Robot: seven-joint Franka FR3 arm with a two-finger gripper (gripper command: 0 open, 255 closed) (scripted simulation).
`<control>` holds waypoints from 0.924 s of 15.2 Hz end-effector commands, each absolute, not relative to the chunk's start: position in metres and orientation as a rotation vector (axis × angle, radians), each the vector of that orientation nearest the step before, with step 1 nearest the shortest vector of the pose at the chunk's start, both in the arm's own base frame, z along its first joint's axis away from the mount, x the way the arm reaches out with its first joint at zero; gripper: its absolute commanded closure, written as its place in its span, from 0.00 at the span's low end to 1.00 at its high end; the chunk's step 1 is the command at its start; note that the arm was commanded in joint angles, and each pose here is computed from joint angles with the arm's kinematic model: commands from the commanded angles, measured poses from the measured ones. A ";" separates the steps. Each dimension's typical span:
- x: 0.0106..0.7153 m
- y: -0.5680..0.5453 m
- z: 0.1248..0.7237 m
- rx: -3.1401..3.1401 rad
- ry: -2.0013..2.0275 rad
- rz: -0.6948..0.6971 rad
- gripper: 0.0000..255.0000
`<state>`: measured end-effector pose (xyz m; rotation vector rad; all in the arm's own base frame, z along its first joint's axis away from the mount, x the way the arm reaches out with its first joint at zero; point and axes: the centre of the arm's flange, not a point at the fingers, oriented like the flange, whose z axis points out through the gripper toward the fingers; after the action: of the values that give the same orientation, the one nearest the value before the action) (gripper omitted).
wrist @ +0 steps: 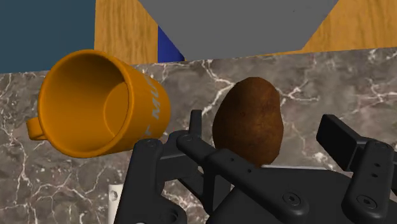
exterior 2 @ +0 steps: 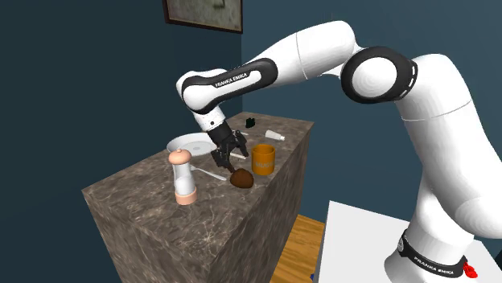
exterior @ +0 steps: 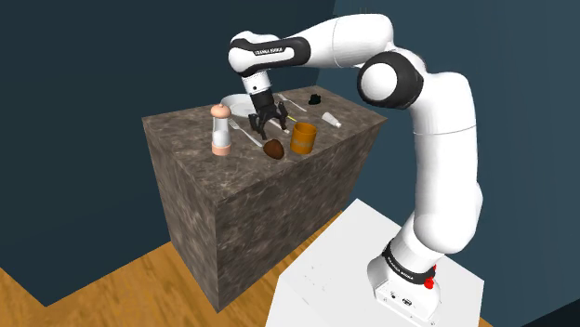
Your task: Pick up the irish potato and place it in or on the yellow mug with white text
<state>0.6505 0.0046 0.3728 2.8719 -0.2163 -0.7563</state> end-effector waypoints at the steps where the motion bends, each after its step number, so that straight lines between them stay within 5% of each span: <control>1: 0.672 0.004 0.347 2.848 -0.232 -0.830 0.00; 14: 0.653 -0.001 0.311 2.846 -0.233 -0.838 0.00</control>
<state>0.6528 -0.0007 0.3110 2.8455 -0.2331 -0.8377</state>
